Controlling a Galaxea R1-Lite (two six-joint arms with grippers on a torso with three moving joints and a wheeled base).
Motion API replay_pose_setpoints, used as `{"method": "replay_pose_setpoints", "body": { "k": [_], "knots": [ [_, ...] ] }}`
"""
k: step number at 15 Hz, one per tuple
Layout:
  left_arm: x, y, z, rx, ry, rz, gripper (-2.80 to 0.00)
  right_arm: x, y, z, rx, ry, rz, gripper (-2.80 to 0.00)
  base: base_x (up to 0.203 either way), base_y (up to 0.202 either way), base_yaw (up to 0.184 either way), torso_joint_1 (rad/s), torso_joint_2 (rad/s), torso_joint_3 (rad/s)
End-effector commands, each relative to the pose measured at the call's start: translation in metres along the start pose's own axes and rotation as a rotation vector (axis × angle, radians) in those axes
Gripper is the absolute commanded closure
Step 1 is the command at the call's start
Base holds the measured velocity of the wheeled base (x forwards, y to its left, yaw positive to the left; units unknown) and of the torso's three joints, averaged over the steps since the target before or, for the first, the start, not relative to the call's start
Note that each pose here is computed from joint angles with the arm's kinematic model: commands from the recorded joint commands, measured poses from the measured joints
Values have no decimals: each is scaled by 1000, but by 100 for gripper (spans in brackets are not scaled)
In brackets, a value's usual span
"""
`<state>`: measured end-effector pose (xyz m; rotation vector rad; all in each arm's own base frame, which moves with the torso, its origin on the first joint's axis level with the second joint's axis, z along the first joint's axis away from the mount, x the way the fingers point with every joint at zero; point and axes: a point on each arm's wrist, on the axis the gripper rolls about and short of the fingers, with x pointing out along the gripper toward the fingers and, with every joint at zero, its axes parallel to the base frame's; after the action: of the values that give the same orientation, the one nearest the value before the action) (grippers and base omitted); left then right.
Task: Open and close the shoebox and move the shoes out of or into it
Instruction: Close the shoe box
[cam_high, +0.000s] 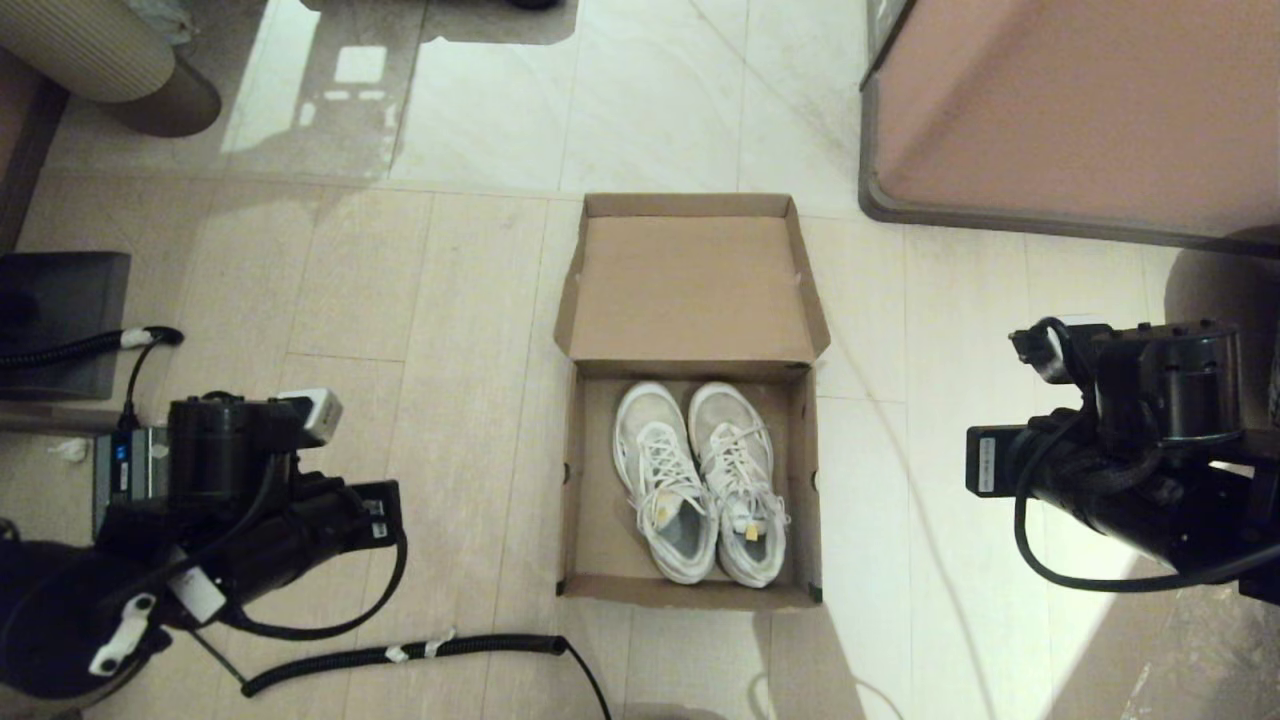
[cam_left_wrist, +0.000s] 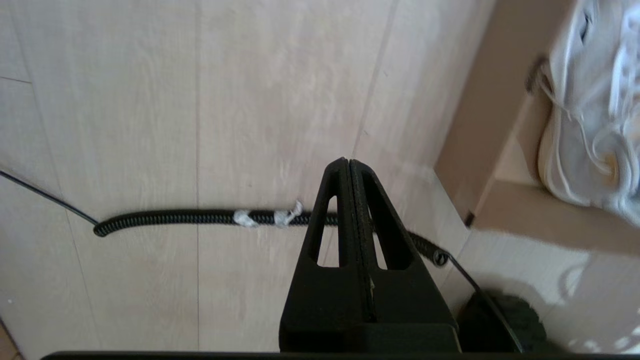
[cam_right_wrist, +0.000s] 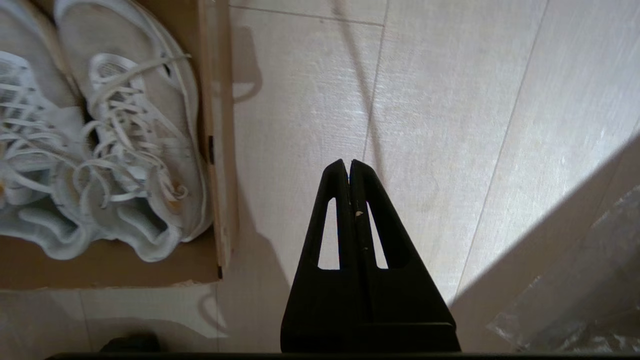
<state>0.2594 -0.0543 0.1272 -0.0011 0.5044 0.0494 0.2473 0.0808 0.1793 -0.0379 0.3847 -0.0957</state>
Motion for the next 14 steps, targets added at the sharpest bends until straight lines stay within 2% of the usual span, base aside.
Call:
{"method": "replay_pose_setpoints", "body": {
  "k": [1,4,6,7,8,9,11,14],
  "knots": [
    [-3,-6,-10,21,23,11,0,5,-1,-7,4,28,-13,0,0,0,0,0,0,0],
    [-20,6,-24,8,41,45,0,-4,-12,-3,21,1,-38,0,0,0,0,0,0,0],
    [-25,21,-28,-22,42,100,0,-2,-29,-2,52,-7,-141,0,0,0,0,0,0,0],
    [-25,30,-29,-57,38,156,0,-6,-39,1,72,-24,-186,0,0,0,0,0,0,0],
    [-24,35,-30,-118,17,225,0,-8,-53,3,100,-36,-244,0,0,0,0,0,0,0],
    [-25,38,-29,-145,4,244,0,-11,-67,4,125,-45,-295,0,0,0,0,0,0,0],
    [-31,40,-32,-149,-1,243,0,-33,-85,-5,152,-59,-351,0,0,0,0,0,0,0],
    [-45,42,-36,-134,-16,227,0,-60,-91,-28,150,-49,-345,0,0,0,0,0,0,0]
  ]
}}
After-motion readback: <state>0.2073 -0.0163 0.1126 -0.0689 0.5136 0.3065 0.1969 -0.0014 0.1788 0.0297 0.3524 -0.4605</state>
